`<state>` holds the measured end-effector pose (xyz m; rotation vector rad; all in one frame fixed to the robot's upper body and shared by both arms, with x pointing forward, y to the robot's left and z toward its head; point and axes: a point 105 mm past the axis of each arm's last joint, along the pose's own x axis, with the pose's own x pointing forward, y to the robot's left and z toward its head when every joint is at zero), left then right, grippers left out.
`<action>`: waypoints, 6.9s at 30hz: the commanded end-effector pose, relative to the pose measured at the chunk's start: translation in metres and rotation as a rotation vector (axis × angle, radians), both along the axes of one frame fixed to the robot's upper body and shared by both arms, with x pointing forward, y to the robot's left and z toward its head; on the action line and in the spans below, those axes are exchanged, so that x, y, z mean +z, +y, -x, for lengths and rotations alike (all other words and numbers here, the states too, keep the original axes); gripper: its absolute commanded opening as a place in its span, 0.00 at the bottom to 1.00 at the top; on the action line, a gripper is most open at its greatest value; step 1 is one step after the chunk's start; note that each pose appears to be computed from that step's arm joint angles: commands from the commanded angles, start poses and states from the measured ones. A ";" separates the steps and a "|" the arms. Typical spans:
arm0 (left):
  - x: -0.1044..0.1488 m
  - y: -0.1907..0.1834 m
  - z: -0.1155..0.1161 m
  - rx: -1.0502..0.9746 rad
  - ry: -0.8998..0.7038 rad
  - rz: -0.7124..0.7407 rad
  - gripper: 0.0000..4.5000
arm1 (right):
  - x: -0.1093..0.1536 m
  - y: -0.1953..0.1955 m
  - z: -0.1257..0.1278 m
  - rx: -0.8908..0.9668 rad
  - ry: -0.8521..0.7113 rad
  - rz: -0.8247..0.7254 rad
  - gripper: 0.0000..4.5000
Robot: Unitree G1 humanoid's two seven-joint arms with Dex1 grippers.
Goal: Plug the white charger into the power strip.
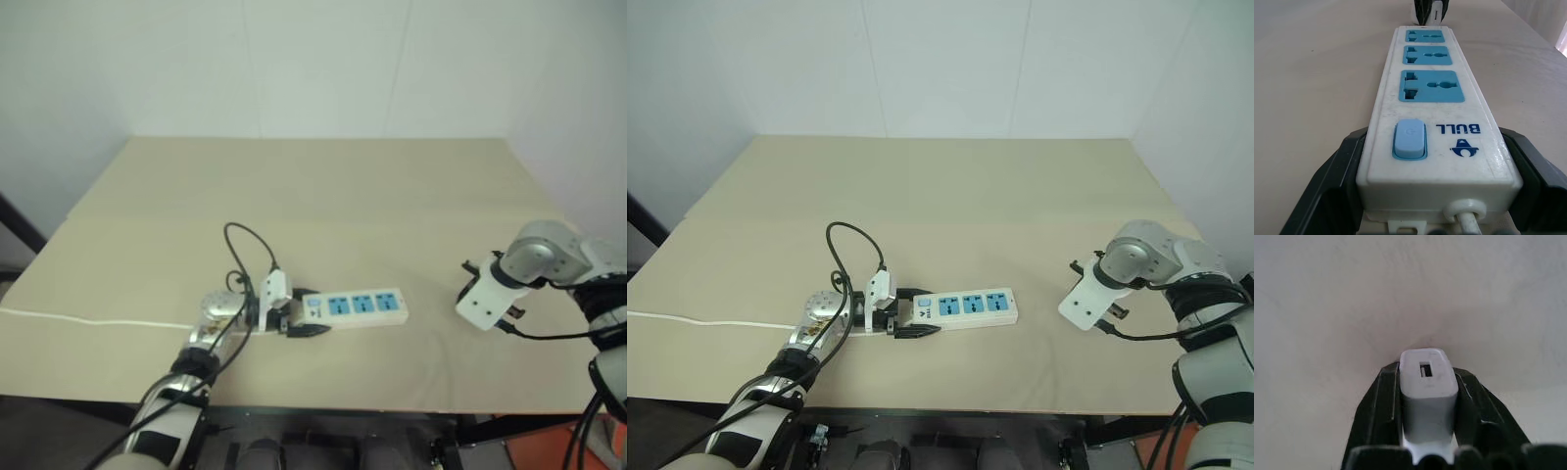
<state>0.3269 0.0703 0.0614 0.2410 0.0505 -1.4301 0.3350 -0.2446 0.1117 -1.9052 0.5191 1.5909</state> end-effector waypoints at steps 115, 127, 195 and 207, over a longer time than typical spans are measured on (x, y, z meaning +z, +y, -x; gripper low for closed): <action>-0.015 -0.002 0.013 -0.193 0.026 -0.147 0.74 | -0.049 0.105 0.008 -0.844 0.445 -1.212 0.25; -0.014 -0.003 0.012 -0.195 0.026 -0.149 0.74 | -0.053 0.121 0.016 -0.826 0.497 -1.219 0.25; 0.124 0.103 0.034 -0.039 -0.069 -0.169 1.00 | 0.099 -0.005 0.112 -0.918 0.040 -1.326 1.00; 0.127 0.096 0.032 -0.056 -0.073 -0.157 1.00 | 0.097 -0.003 0.111 -0.907 0.028 -1.324 1.00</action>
